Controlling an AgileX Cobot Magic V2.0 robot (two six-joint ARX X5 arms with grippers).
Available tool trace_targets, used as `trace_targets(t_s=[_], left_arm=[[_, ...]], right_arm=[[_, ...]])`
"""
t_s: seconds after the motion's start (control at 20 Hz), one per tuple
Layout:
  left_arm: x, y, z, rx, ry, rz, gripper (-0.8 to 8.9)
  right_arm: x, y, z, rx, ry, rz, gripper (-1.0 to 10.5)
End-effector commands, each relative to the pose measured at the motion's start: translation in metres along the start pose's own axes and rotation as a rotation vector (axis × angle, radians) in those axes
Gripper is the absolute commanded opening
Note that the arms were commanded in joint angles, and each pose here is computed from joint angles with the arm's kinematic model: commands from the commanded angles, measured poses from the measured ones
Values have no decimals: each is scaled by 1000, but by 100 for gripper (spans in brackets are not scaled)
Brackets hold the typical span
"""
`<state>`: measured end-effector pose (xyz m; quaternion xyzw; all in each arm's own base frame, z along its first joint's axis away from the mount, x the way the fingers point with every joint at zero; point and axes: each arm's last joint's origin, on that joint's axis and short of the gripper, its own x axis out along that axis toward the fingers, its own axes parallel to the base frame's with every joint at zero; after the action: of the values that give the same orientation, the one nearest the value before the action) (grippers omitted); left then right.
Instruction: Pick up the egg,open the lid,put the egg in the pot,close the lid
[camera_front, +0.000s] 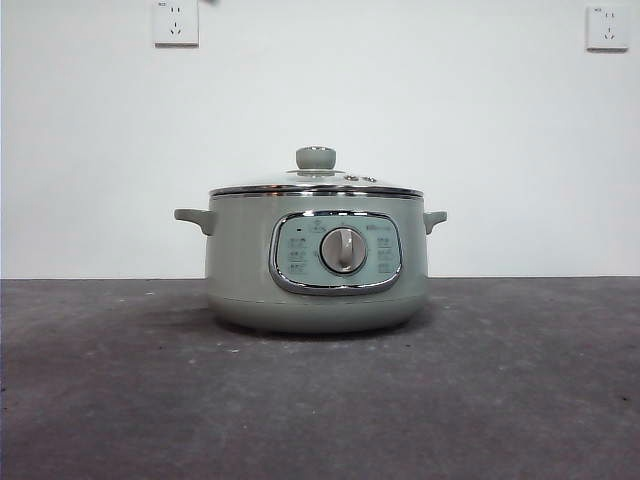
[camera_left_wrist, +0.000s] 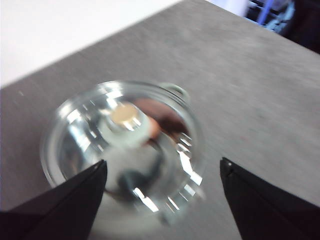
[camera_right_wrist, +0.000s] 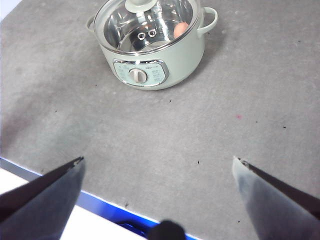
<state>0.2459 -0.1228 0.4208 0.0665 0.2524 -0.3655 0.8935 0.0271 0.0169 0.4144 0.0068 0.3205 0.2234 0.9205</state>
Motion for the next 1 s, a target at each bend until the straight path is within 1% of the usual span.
trace_targets(t_s=[0.05, 0.2, 0.35, 0.55, 0.75, 0.8, 0.85, 0.9, 0.95, 1.0], left_arm=[[-46, -17, -6, -61, -3, -52, 381], [-100, -37, -19, -57, -37, -64, 381], [-138, -51, -35, -54, -46, -63, 381], [-159, -60, -51, -69, -5, -66, 381], [-160, -61, -55, -83, 33, -69, 377], [-159, -60, -54, -84, 36, -70, 375], [-157, -60, -54, -85, 40, -70, 371], [-155, -59, -53, -87, 46, -71, 334], [-154, -58, -53, -89, 51, -71, 229], [-152, -58, -52, -90, 54, -71, 93]], right_arm=[[1, -1, -3, -41, 29, -10, 501], [1, -1, -3, -57, 30, -10, 501], [1, -1, -3, -59, 30, -10, 501], [1, -1, -3, -61, 30, -9, 500], [1, -1, -3, -61, 30, -10, 497], [1, -1, -3, -61, 30, -9, 455], [1, -1, -3, -61, 30, -9, 360], [1, -1, -3, -61, 30, -9, 236], [1, -1, -3, -61, 30, -10, 113], [1, -1, -3, -61, 30, -9, 25]])
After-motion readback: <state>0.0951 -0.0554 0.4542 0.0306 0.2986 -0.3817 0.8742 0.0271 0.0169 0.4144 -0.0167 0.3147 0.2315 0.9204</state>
